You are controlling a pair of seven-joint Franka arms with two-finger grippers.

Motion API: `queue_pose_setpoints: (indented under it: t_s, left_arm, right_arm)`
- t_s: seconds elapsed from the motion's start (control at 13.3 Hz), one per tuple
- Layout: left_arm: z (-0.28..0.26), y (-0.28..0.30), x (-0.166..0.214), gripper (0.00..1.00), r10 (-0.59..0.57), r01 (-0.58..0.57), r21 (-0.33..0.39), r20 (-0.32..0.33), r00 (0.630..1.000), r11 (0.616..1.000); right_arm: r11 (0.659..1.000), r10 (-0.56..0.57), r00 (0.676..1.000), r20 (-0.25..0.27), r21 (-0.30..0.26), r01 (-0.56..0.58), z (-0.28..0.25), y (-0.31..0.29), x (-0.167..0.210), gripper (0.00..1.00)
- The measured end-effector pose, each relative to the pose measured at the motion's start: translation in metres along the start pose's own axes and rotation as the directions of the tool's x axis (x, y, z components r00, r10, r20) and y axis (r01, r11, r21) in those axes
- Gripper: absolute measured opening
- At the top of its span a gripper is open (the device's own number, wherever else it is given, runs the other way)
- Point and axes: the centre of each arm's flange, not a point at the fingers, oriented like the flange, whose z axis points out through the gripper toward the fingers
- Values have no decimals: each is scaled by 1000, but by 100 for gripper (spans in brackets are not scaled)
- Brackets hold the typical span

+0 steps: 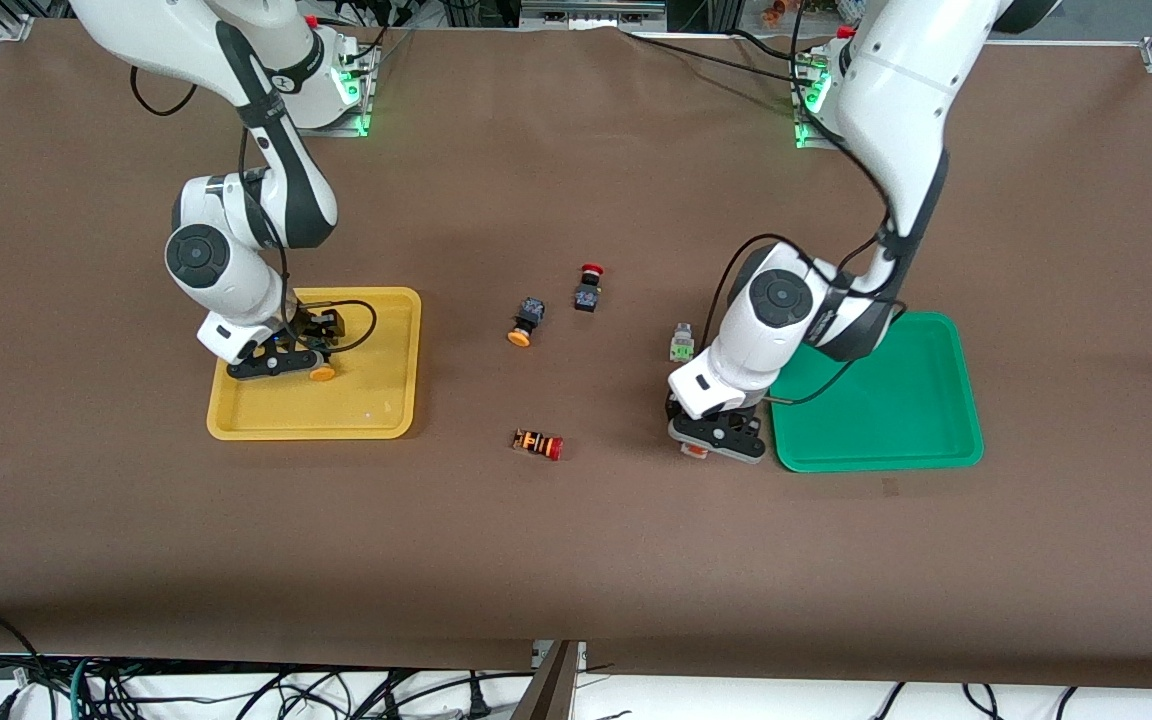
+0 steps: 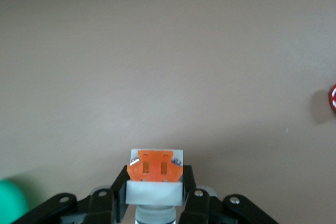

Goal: Place green and yellow buttons in trays
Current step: 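Place the yellow button in the yellow tray while the left gripper carries the orange block, then grasp another yellow button with the right gripper while the left gripper grasps the green block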

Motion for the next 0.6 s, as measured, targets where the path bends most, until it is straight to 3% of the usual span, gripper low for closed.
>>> queue_pose_setpoints:
  t_s: [0.22, 0.6]
  left_arm:
    - [-52, -44, -5, 42, 19, -28, 51, 159, 987, 998]
    - [-33, -172, -27, 42, 177, -186, 7, 286, 942, 982]
  right_arm:
    - [993, 111, 994, 15, 35, -112, -40, -69, 18, 81]
    - [927, 366, 930, 30, 80, -368, -59, -241, 2, 85]
